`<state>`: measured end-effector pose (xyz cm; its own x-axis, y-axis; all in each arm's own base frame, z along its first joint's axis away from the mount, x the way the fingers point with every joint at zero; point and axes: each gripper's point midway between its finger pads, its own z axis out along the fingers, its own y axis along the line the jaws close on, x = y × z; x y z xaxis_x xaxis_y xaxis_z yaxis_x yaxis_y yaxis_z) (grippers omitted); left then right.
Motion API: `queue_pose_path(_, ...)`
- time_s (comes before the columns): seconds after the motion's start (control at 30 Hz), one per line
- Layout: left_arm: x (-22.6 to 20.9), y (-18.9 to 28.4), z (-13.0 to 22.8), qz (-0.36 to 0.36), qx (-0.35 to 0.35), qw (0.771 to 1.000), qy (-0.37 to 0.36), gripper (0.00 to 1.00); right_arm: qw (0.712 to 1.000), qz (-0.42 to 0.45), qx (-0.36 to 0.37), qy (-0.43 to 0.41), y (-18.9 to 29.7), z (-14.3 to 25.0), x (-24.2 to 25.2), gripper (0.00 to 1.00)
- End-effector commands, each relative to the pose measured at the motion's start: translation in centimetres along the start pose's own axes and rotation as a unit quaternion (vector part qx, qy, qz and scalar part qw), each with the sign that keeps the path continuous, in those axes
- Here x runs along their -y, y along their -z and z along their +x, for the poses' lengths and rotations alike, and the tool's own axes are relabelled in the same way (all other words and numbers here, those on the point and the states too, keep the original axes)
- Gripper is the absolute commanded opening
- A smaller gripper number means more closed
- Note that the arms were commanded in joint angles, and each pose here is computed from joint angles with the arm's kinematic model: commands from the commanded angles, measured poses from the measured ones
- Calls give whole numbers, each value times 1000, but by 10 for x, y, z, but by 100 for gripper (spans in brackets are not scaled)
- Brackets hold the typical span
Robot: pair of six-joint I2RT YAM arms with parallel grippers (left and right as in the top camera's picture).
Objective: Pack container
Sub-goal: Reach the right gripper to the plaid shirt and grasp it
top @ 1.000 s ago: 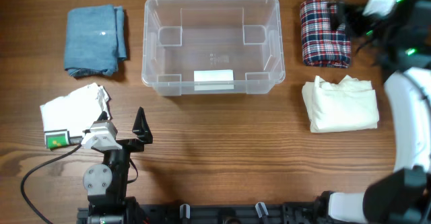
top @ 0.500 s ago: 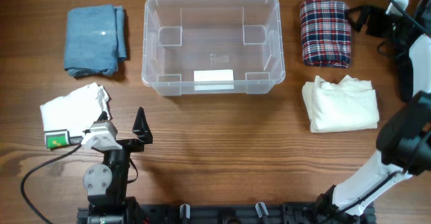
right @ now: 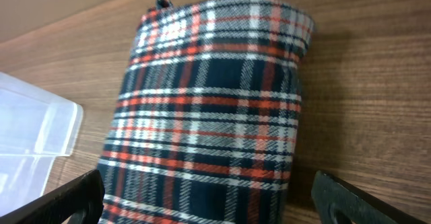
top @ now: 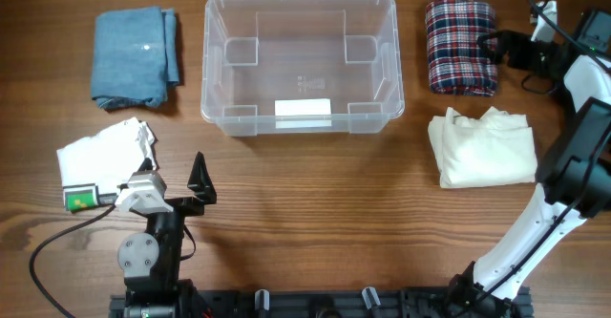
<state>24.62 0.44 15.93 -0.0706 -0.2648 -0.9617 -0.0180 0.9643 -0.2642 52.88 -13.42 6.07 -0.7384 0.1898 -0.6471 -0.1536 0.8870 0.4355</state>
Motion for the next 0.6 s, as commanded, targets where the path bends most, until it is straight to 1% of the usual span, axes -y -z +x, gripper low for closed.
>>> queue_pose_path(0.0, -2, 0, 3, -1, -2, 1000, -4, 100, 1000, -11, -1, 7, -13, 7, 8, 96)
queue_pose_path(0.23, -2, 0, 3, -1, -2, 1000, -4, 100, 1000, -14, -5, 0, -29, 20, 19, 95)
queue_pose_path(0.43, -2, 0, 3, -1, -2, 1000, -4, 100, 999, -35, -18, -9, -46, 36, 18, 84)
queue_pose_path(0.47, -2, 0, 3, -1, -2, 1000, -4, 100, 999, -41, -17, -10, -48, 36, 14, 78)
queue_pose_path(0.57, -2, 0, 3, -1, -2, 1000, -4, 100, 998, -57, -11, -37, -51, 31, 5, 44)
